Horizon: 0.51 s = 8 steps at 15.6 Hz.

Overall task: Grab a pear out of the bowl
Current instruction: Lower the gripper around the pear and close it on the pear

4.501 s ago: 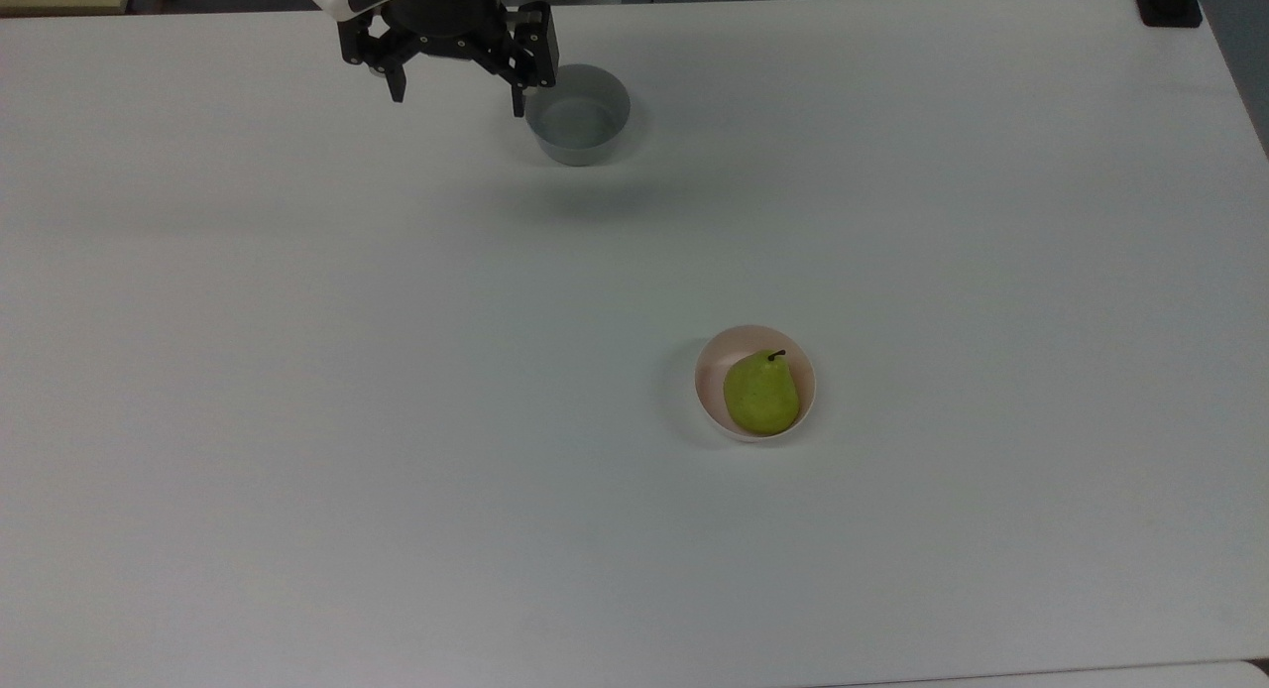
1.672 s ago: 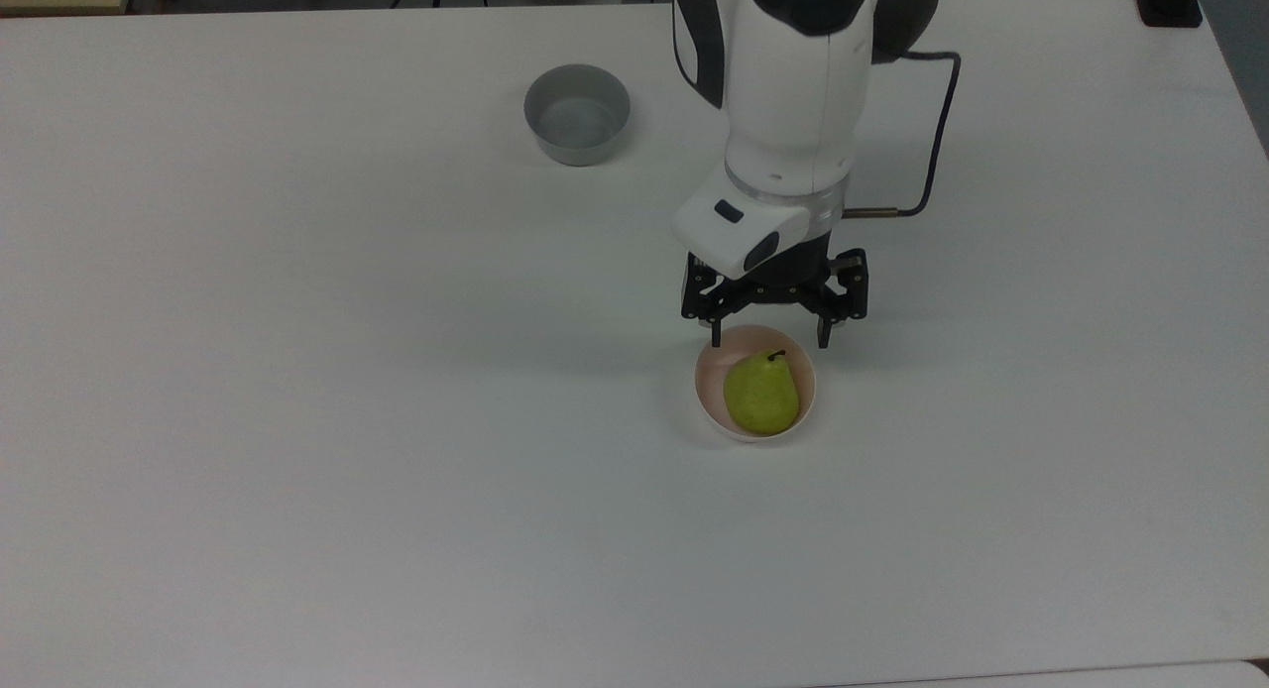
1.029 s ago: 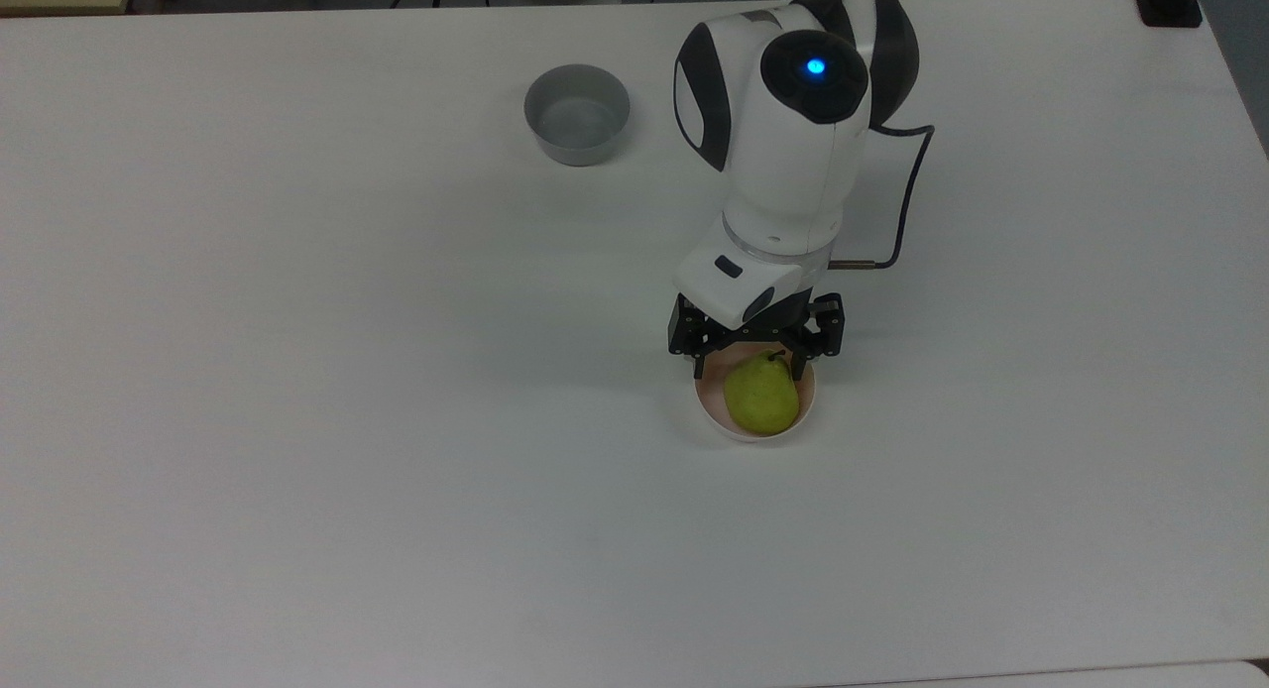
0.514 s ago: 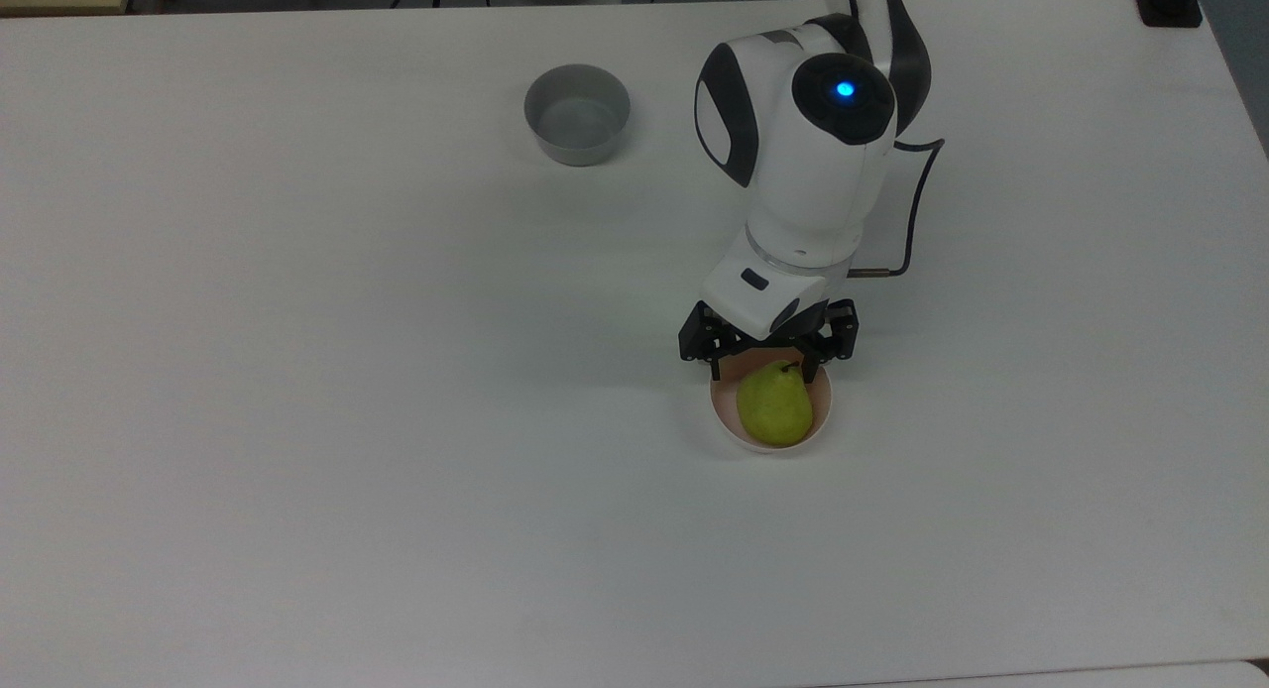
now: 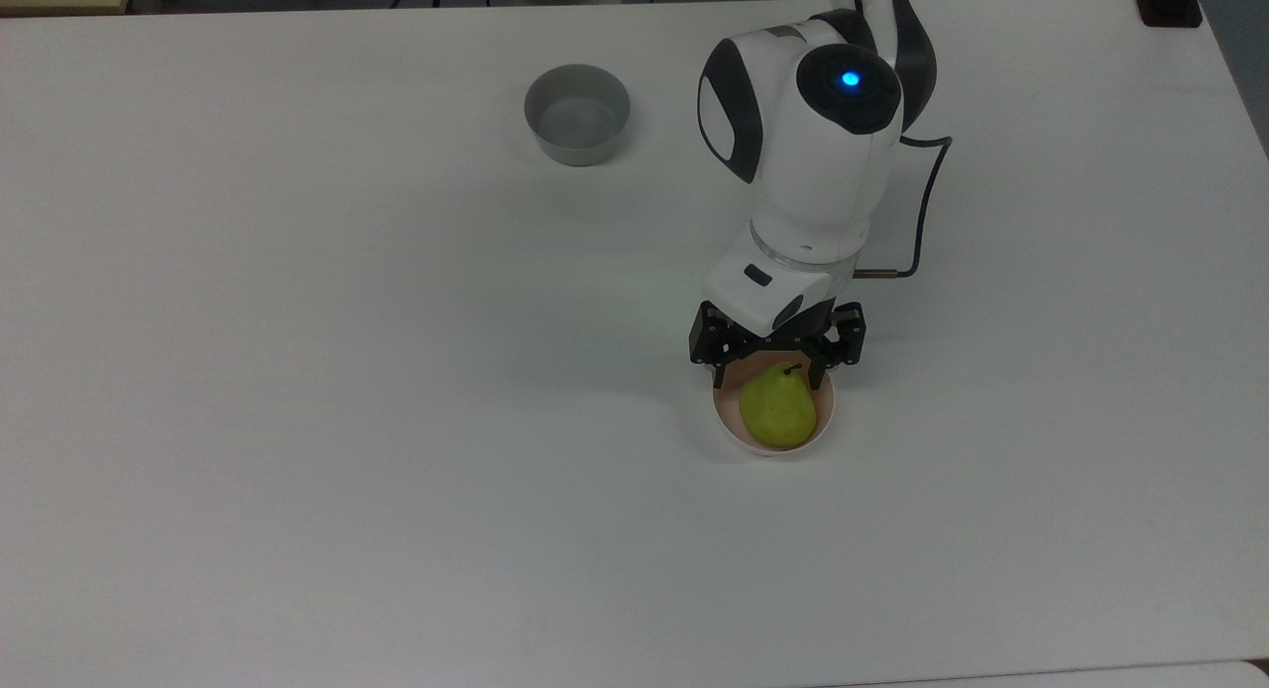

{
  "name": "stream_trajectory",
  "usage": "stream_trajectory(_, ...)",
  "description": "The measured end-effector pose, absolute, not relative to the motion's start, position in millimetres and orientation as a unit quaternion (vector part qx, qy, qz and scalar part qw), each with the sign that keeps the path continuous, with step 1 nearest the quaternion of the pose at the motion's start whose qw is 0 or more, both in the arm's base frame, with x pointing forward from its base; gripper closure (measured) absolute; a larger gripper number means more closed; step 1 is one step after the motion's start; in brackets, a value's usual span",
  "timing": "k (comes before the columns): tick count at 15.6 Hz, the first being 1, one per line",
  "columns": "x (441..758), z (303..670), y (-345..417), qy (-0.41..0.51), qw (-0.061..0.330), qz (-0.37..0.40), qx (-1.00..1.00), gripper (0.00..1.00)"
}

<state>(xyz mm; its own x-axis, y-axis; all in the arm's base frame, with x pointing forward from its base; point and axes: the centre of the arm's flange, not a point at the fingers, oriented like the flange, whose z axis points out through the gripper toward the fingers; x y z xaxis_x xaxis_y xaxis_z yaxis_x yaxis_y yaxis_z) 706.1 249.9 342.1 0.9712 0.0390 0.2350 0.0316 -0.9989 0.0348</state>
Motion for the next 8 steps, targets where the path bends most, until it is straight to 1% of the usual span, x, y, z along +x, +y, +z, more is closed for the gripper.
stream_trajectory(3, 708.7, 347.5, 248.4, 0.015, 0.015, 0.124, 0.992, 0.0)
stream_trajectory(8, 709.6, 346.6, 252.6, 0.018, 0.011, 0.134, 0.991, 0.0)
